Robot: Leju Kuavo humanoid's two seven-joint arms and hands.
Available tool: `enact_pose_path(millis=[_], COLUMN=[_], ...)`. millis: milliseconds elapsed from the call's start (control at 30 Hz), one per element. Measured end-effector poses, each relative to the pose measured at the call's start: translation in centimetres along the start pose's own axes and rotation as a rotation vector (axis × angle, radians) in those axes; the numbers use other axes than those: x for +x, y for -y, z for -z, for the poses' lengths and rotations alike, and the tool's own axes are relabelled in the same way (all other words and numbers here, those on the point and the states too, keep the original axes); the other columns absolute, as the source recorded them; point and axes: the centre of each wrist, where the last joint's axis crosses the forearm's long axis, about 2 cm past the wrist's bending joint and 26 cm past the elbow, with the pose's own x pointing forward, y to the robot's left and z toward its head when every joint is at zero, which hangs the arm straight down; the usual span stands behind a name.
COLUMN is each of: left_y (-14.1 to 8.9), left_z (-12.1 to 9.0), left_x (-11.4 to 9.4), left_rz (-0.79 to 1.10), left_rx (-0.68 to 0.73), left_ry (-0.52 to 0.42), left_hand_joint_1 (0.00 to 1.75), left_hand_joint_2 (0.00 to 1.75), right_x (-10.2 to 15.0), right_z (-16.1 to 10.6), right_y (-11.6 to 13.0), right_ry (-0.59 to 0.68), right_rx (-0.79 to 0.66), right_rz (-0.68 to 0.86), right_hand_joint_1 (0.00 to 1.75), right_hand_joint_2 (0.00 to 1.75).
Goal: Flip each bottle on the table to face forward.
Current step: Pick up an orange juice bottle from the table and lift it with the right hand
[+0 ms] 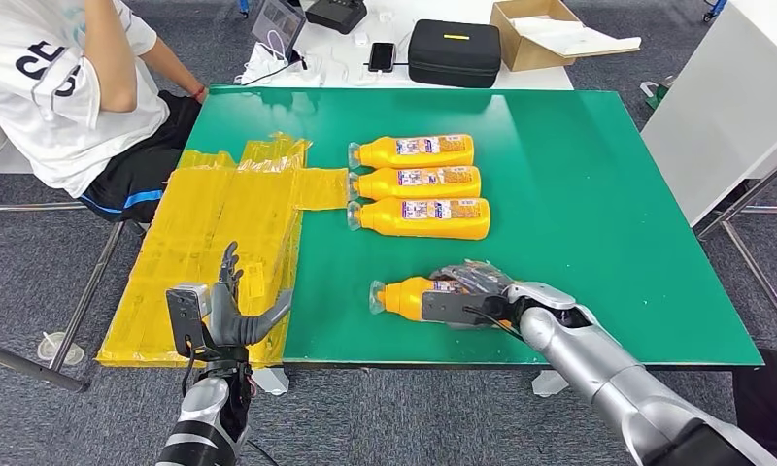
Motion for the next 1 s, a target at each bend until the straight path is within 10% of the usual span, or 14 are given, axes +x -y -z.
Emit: enact_pose_path(millis=[500, 767, 1000], left_y=[0.1, 0.4, 1.8], left_z=[-1.0, -0.5, 0.8], left_x=[0.1, 1.1, 2.9], left_rz=[-0.013, -0.074, -0.266], left_rx=[0.028, 0.062, -0.006], left_ry=[0.004, 0.036, 0.061], left_hand_joint_1=[0.0, 0.0, 0.0], left_hand_joint_2=[1.75, 1.75, 1.75], right_x=[6.5, 9.8, 10.5], right_z=[-0.4, -1.9, -2.9], right_y=[-5.3, -3.4, -3.4], right_ry=[0.224, 0.373, 0.417], right_rx=[-0.636, -1.2, -1.392], right_rz=[0.286, 0.36, 0.402], right_hand_joint_1=[1.75, 1.75, 1.75], right_hand_joint_2=[1.75, 1.75, 1.75])
